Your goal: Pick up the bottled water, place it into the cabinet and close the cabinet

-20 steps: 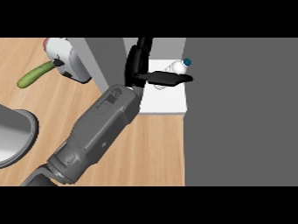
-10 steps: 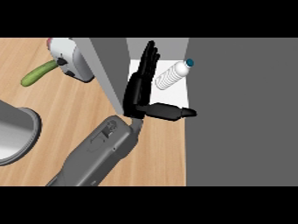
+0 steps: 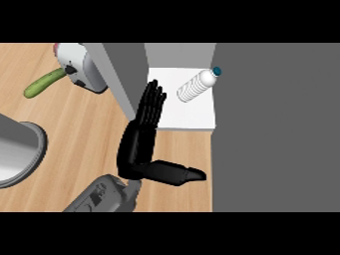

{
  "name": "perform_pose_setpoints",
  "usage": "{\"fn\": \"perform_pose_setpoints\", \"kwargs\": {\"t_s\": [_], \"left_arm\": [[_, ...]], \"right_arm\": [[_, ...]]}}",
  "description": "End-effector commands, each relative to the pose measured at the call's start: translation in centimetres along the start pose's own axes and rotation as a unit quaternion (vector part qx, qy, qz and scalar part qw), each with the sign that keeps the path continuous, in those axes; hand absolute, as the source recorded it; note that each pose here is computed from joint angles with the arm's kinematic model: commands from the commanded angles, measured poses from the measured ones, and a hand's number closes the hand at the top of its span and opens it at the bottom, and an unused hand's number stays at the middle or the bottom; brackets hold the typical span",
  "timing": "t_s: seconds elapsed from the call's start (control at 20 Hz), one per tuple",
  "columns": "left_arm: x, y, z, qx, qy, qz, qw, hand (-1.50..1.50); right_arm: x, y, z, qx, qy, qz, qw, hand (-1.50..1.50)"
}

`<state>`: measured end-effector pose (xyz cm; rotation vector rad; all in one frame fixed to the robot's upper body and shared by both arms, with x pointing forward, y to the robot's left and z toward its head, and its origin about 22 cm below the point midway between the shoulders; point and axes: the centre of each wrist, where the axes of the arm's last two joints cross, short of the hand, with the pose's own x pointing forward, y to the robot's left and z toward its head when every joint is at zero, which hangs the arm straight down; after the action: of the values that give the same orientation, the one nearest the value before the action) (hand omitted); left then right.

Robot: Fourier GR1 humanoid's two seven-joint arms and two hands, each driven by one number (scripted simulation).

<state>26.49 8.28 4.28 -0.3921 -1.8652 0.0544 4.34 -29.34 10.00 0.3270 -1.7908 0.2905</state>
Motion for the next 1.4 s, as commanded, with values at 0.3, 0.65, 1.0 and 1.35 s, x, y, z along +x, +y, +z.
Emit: {"fn": "perform_pose_setpoints", "kwargs": {"t_s": [0.3,0.65,1.0,1.35], "left_arm": [[2.7,4.1,5.9,0.024,-0.008,-0.004,0.9997,-1.5],[4.8,5.9,8.0,0.035,-0.015,-0.006,0.9993,-1.5],[5.6,7.4,9.4,0.047,-0.024,-0.011,0.9986,-1.5],[7.3,9.4,12.2,0.056,-0.021,-0.006,0.9982,-1.5]], "right_arm": [[3.8,3.9,-2.3,0.132,0.008,0.009,0.991,1.5],[3.9,5.7,-3.6,0.177,0.022,0.006,0.984,1.5],[4.5,8.2,-5.0,0.192,0.013,-0.006,0.981,1.5],[3.9,11.1,-7.6,0.228,-0.021,0.007,0.973,1.5]]}}
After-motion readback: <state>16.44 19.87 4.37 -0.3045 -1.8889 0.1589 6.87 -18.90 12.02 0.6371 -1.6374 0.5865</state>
